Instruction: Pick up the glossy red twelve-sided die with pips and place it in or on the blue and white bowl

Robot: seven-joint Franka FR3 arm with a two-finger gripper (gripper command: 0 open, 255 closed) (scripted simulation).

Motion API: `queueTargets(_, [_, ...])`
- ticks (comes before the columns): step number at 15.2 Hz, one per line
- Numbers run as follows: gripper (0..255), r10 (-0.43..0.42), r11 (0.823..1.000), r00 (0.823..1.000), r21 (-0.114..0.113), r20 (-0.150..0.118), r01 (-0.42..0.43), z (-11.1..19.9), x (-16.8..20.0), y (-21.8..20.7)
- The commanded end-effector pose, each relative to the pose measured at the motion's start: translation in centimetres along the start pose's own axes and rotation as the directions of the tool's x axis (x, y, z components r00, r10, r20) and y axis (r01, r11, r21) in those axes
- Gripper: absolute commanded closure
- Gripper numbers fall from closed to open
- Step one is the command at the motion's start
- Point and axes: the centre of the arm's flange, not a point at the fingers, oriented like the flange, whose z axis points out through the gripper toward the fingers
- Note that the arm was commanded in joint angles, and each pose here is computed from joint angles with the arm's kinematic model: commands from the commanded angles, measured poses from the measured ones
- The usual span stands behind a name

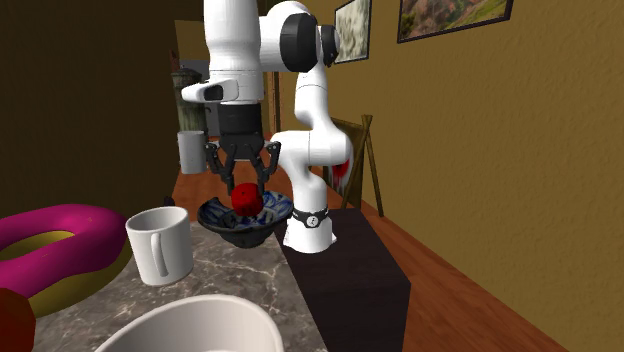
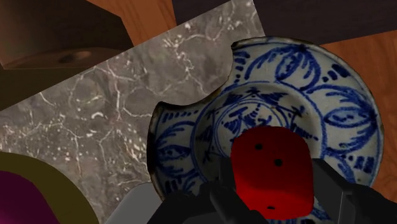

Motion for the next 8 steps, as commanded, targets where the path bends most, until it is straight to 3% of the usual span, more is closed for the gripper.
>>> queueTargets(1, [255, 0.0, 1.0, 1.0, 0.0, -0.001, 0.0, 0.13, 0.01, 0.01])
queueTargets(5, [255, 0.0, 1.0, 1.0, 0.0, -0.001, 0.0, 0.13, 0.01, 0.01])
queueTargets(6, [0, 0.0, 1.0, 1.0, 0.0, -0.001, 0.0, 0.13, 0.01, 0.01])
queueTargets(8, [0, 0.0, 1.0, 1.0, 0.0, -0.001, 0.0, 0.13, 0.01, 0.0])
